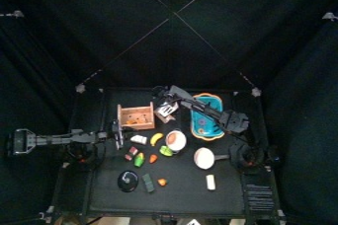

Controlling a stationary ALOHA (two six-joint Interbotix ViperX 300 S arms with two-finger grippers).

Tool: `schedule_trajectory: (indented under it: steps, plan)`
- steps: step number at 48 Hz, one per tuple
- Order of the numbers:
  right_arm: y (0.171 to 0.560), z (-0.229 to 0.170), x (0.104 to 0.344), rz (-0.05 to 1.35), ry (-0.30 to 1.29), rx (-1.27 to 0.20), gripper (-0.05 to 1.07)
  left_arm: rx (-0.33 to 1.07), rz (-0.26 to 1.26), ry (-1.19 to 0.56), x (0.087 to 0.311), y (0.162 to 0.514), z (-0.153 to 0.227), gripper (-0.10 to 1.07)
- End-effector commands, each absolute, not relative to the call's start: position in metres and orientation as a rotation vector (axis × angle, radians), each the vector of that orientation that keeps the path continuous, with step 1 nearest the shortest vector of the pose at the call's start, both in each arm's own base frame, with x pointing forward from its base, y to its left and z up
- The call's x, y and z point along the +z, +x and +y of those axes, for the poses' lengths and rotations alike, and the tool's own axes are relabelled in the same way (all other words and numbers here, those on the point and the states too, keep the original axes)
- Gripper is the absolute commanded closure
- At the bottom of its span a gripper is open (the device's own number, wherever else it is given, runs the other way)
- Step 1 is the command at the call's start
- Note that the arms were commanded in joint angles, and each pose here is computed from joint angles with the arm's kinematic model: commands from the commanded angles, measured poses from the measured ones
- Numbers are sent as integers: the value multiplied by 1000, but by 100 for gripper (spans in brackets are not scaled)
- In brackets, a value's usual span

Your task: Place pairing knife back in holder

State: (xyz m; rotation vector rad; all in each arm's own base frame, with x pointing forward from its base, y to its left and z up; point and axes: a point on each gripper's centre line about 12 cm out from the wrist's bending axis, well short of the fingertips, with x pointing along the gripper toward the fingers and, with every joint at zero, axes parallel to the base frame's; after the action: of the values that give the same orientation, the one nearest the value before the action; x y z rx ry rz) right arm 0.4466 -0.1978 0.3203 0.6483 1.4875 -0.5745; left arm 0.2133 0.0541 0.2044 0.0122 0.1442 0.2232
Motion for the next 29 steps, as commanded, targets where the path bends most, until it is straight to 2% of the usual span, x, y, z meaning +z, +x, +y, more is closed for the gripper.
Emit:
schedule_trajectory:
  steps: [1, 29]
  plan:
    - [446, -197, 338, 1427, 633, -570, 48, 222, 132, 13, 208, 215, 54, 34]
    - [464, -203, 324, 1365, 579, -584, 46, 222, 136, 10, 206, 214, 54, 34]
